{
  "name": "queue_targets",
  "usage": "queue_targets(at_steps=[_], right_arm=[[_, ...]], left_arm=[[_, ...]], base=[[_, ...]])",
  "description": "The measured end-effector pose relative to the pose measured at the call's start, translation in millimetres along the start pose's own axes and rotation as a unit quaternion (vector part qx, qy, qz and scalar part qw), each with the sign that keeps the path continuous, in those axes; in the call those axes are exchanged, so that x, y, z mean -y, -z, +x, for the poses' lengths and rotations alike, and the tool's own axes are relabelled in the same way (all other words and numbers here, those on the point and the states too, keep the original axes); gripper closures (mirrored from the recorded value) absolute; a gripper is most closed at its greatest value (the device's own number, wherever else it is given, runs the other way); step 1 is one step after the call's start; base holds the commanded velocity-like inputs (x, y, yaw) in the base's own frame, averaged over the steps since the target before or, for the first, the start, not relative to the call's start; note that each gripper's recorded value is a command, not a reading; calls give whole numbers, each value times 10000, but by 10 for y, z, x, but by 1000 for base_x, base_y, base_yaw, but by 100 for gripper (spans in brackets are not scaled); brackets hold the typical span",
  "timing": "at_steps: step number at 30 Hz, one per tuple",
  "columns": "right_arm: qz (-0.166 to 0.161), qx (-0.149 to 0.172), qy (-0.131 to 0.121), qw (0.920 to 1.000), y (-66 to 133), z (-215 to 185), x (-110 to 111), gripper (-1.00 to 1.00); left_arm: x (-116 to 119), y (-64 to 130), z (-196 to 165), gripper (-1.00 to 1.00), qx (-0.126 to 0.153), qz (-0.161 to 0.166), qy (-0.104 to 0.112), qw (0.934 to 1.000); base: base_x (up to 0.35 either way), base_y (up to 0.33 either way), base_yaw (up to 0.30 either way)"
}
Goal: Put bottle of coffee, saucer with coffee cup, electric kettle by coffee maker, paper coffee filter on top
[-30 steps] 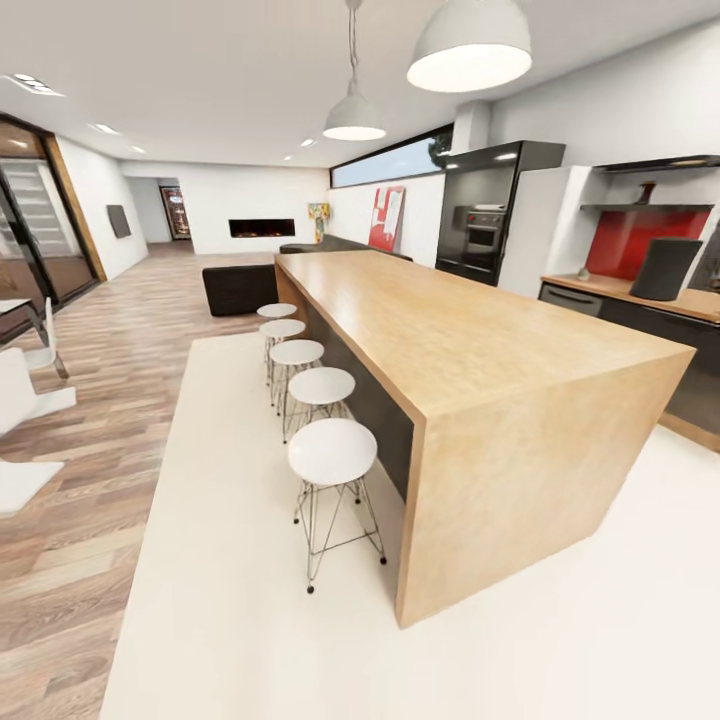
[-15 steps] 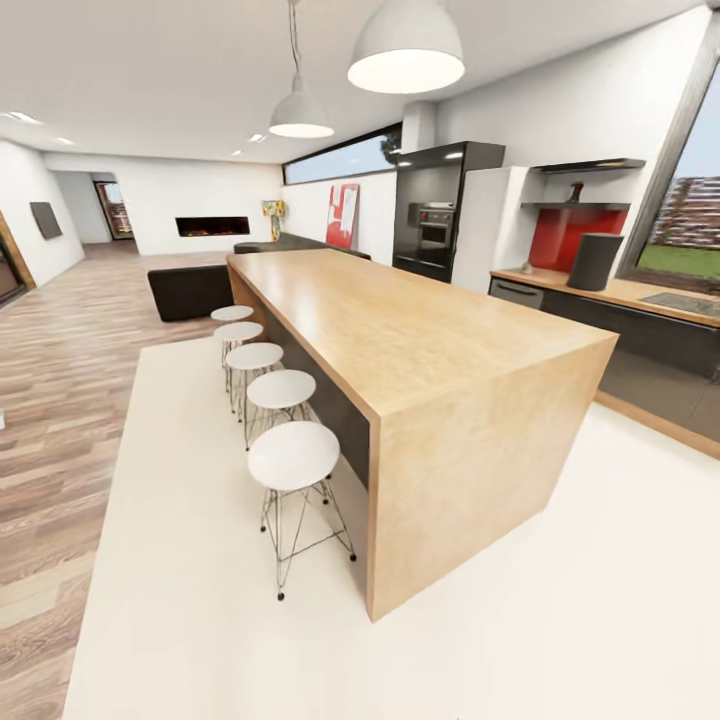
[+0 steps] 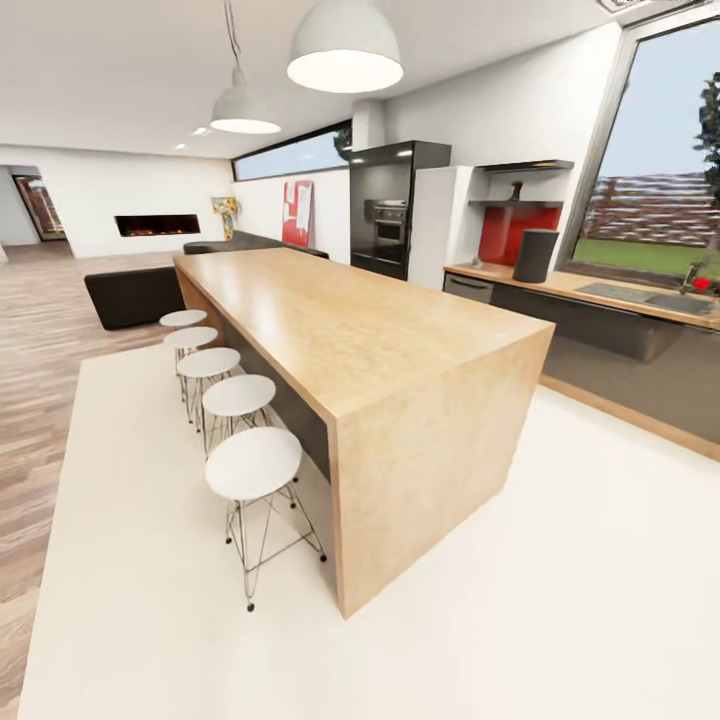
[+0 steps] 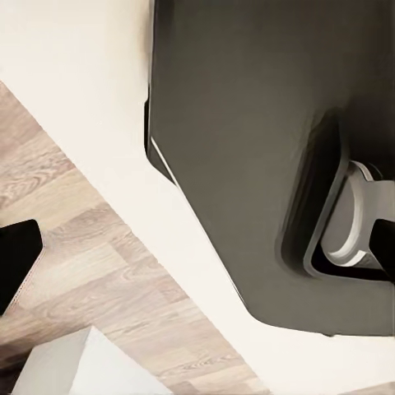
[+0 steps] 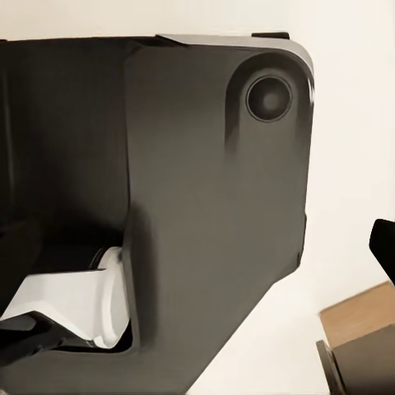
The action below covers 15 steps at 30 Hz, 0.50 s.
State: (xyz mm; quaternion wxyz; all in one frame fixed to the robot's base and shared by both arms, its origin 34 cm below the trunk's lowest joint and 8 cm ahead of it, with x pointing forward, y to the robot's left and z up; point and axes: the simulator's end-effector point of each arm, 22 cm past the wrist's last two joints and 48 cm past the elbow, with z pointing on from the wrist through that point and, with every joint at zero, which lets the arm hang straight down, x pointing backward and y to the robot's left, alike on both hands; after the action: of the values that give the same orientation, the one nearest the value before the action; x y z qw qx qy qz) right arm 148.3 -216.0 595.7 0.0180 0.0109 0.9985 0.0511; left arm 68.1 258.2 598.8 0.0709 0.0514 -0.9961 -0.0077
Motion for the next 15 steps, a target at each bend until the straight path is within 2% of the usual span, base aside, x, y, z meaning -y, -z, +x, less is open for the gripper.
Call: queue_targets(at_steps=[15], right_arm=[[2,-43,-7,10000,120,85,-10,-100]], left_arm=[[0,110,110,-100,-46,3,0,10000]], base=[[0,0,-280]])
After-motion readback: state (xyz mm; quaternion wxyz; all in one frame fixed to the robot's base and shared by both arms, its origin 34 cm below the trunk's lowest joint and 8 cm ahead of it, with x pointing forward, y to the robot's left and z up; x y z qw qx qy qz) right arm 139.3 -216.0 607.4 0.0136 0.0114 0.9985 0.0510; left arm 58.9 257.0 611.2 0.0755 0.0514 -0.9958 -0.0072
